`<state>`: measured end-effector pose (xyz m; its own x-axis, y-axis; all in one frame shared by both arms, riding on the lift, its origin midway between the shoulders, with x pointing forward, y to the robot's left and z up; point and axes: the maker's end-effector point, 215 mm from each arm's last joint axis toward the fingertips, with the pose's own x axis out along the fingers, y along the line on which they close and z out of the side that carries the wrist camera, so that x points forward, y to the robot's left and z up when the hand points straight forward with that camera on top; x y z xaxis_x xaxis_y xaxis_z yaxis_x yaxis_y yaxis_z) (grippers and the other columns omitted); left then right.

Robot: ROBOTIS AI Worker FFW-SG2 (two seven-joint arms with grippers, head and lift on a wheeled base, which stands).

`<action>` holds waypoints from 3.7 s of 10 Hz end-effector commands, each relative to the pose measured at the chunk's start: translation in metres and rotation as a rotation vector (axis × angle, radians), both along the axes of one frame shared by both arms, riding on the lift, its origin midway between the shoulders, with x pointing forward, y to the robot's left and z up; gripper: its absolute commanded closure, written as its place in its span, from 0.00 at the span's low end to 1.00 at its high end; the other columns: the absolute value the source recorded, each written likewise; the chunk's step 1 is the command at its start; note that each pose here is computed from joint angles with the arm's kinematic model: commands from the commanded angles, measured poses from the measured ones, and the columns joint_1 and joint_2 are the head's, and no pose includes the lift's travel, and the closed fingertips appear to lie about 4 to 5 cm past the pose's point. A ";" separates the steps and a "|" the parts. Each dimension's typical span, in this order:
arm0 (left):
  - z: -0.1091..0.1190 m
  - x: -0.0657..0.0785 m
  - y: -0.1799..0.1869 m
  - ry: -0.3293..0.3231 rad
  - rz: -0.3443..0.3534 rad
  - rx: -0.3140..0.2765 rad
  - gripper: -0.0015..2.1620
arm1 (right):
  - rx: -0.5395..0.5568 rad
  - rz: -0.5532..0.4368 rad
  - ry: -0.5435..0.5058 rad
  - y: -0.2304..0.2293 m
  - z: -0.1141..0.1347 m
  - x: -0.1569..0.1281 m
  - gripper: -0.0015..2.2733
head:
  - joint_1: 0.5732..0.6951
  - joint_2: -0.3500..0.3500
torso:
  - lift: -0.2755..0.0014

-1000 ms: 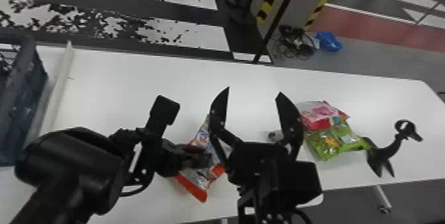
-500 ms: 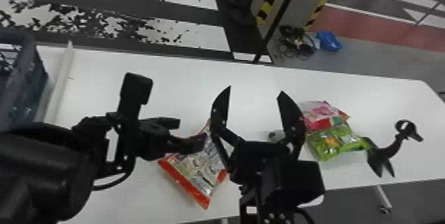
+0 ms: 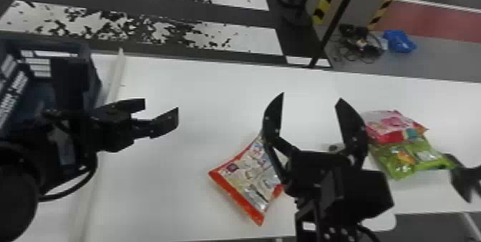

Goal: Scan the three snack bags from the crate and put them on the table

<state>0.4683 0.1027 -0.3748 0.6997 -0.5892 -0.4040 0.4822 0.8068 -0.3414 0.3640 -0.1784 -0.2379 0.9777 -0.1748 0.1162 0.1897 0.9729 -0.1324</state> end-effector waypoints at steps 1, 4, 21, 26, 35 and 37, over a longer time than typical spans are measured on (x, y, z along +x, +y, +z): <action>0.014 0.001 0.040 -0.049 0.107 0.038 0.01 | 0.007 0.006 0.017 0.002 -0.008 0.002 0.03 | 1.00 0.31 | 0.66; 0.076 -0.005 0.082 -0.284 0.245 0.123 0.04 | 0.013 0.049 0.078 0.014 -0.036 0.010 0.03 | 1.00 0.49 | 0.66; 0.108 -0.014 0.140 -0.480 0.343 0.153 0.03 | 0.068 0.283 0.891 0.103 -0.259 -0.091 0.98 | 1.00 0.88 | 0.66; 0.111 -0.012 0.135 -0.483 0.336 0.143 0.03 | 0.068 0.172 0.934 0.058 -0.287 -0.085 0.98 | 1.00 0.81 | 0.66; 0.110 -0.014 0.125 -0.473 0.323 0.129 0.03 | 0.096 -0.024 0.856 -0.023 -0.273 -0.039 0.98 | 1.00 0.60 | 0.66; 0.108 -0.015 0.126 -0.467 0.321 0.132 0.03 | 0.108 0.001 0.901 -0.014 -0.273 -0.058 0.98 | 1.00 0.56 | 0.66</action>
<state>0.4532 0.2276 -0.2656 0.9565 -0.2852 -0.0618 0.2833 0.9583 -0.0382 0.3164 -0.1973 -0.5114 0.7037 -0.1537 -0.6937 0.0718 0.9867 -0.1458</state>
